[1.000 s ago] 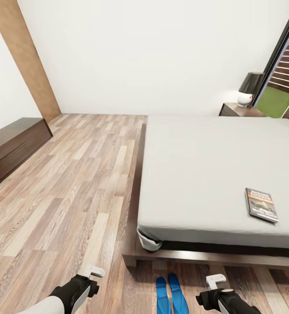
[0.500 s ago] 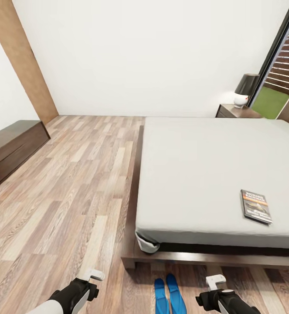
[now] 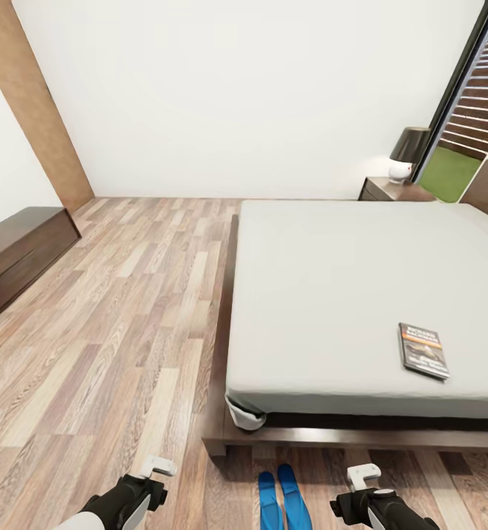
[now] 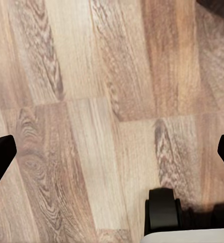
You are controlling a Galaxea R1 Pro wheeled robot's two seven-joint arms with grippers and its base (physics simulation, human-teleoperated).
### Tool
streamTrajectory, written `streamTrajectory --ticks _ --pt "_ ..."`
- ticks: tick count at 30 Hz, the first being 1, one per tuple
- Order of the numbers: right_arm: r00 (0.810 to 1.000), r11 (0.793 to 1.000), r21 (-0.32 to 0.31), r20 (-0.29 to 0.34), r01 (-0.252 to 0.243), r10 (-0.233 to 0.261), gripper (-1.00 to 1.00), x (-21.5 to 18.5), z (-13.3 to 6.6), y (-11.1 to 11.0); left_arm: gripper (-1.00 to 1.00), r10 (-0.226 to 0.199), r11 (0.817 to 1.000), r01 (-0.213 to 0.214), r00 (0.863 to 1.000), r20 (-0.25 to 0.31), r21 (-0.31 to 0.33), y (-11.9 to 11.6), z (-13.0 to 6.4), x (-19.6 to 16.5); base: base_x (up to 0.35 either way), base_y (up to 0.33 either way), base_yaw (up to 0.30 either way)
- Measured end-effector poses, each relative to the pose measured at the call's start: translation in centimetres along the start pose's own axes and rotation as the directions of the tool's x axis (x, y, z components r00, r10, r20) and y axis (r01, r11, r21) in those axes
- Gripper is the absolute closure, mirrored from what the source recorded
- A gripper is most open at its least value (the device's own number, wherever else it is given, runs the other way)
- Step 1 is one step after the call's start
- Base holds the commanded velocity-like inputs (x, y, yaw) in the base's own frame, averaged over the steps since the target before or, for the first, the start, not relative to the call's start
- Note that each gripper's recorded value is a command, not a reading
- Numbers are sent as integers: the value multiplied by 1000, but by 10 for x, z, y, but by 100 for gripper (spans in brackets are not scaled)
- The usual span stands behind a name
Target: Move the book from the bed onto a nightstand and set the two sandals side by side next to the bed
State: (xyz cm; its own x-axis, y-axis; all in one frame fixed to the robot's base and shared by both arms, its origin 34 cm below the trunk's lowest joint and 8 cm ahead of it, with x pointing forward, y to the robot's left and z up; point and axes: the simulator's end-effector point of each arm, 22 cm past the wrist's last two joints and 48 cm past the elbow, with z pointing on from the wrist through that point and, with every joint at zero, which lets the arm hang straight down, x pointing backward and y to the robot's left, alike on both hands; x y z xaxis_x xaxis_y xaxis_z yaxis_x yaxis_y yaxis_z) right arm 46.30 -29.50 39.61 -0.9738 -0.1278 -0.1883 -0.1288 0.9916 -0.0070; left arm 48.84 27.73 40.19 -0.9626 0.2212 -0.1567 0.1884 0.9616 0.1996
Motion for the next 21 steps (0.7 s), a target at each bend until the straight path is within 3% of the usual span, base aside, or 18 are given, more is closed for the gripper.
streamTrajectory --ticks 15,21 --pt "999 1000 -10 39 11 -11 -100 -4 -22 6 -100 -4 1000 4 999 43 4 3 -23 -8 0 0 -4" --pt "999 999 -34 -38 6 -8 -100 39 -20 17 -100 5 1000 -5 1000 22 -1 8 -21 1 0 0 0"
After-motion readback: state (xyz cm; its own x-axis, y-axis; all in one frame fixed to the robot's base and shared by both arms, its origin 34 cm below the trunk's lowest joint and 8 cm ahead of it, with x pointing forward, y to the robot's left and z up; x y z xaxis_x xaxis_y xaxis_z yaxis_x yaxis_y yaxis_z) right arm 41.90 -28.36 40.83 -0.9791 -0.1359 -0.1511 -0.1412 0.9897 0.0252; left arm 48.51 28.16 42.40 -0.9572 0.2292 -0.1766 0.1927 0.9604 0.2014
